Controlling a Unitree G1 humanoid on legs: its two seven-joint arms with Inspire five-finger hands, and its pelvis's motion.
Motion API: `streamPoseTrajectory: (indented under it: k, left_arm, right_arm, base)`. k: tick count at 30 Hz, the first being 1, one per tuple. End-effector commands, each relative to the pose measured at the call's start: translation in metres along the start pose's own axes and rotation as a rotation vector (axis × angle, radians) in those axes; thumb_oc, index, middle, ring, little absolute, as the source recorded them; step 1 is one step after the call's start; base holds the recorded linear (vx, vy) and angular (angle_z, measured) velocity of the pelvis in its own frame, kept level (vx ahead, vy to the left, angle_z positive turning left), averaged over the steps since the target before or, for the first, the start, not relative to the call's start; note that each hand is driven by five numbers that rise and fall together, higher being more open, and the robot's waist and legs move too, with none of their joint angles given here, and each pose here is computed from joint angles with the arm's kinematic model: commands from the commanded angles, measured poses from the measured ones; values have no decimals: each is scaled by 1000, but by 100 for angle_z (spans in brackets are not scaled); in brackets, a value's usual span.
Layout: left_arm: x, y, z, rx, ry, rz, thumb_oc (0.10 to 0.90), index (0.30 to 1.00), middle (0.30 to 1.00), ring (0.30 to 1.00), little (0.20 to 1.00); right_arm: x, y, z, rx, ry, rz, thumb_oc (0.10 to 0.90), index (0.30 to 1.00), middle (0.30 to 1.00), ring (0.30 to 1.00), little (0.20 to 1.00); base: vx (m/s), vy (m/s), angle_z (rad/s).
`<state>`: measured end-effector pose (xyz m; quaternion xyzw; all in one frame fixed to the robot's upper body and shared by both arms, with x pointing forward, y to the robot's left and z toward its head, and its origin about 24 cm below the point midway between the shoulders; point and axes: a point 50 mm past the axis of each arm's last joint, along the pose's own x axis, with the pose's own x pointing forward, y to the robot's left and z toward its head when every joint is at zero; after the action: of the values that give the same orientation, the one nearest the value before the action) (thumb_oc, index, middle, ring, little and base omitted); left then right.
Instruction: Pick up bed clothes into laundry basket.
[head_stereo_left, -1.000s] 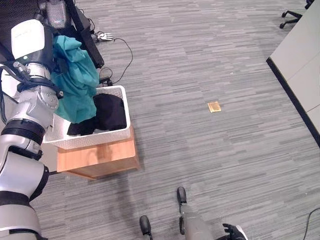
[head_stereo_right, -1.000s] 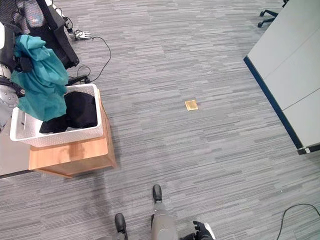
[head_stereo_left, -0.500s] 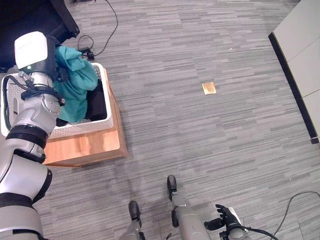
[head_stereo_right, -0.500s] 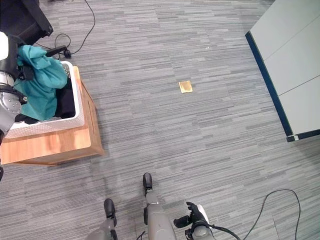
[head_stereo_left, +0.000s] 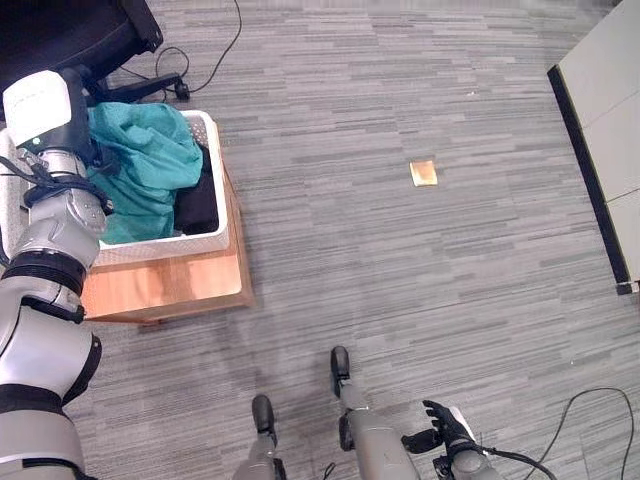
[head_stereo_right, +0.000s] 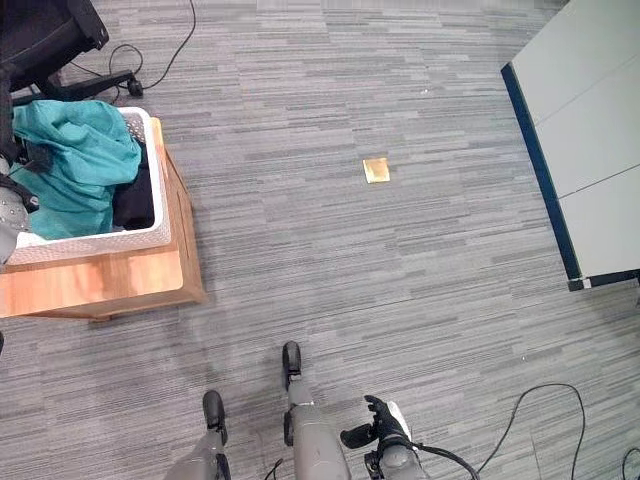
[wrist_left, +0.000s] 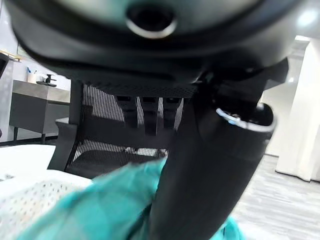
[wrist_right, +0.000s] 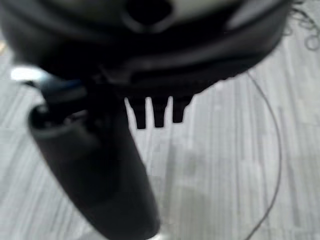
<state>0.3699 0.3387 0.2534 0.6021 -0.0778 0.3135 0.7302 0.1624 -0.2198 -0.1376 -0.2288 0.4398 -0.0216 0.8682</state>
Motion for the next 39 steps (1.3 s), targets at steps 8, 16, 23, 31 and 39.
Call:
streamPoseTrajectory:
  k: [8, 16, 23, 31, 39]
  left_arm:
    - [15, 84, 55, -308, -241, 370, 800, 900, 900, 900, 900]
    - [-78, 25, 38, -628, -367, 216, 800, 900, 900, 900, 900]
    - [-152, -52, -6, -741, -150, -148, 800, 900, 900, 900, 900]
    - [-181, -73, -66, -703, 120, -234, 800, 900, 900, 900, 900]
    - [-222, -73, -116, -721, 390, -155, 800, 900, 900, 900, 900]
  right_arm:
    - [-3, -16, -18, -99, 51, -9, 800, 900, 900, 900, 900]
    - [4, -11, 34, -216, -142, 37, 800, 900, 900, 900, 900]
    - [6, -39, 75, -244, -277, -4, 800, 900, 900, 900, 900]
    - [-6, -56, 174, -322, -576, -76, 800, 900, 900, 900, 900]
    - [-55, -90, 210, -249, -908, -222, 800, 900, 900, 900, 900]
  base:
    - [84, -27, 16]
    - [6, -76, 32]
    - [32, -233, 143]
    - [-199, -276, 139]
    - [-378, -90, 123]
